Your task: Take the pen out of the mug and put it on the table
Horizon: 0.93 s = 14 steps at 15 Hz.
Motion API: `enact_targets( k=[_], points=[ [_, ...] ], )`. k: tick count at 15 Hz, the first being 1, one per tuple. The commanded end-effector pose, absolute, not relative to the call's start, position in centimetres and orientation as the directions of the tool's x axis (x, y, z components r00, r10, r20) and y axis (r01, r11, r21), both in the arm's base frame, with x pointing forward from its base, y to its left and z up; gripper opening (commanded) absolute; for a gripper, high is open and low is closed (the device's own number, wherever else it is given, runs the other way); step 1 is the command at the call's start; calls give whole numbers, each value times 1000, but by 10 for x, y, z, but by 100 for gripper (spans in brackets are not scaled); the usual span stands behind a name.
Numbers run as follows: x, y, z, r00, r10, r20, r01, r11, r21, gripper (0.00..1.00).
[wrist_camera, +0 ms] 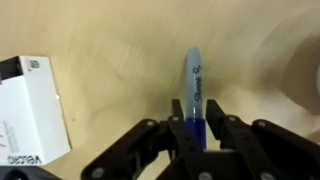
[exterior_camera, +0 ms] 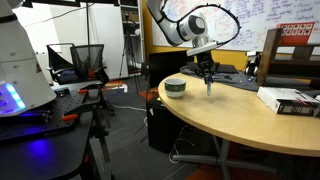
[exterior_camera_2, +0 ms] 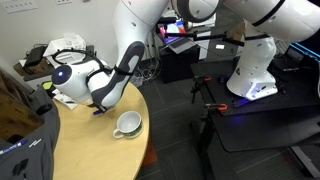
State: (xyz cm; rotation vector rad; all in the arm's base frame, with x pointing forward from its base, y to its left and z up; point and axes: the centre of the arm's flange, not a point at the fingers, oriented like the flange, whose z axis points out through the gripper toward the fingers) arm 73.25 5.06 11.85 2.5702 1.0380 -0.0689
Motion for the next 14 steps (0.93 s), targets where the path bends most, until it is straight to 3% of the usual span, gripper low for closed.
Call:
enact_targets(
  k=[1,6,14],
  points=[
    [752,52,143,759,629,-169,645,-691,326,63],
    [727,30,218,839,539,-73,543,-827,145,99],
    [668,7,286,894,448,2,446,-888,111,100]
  ],
)
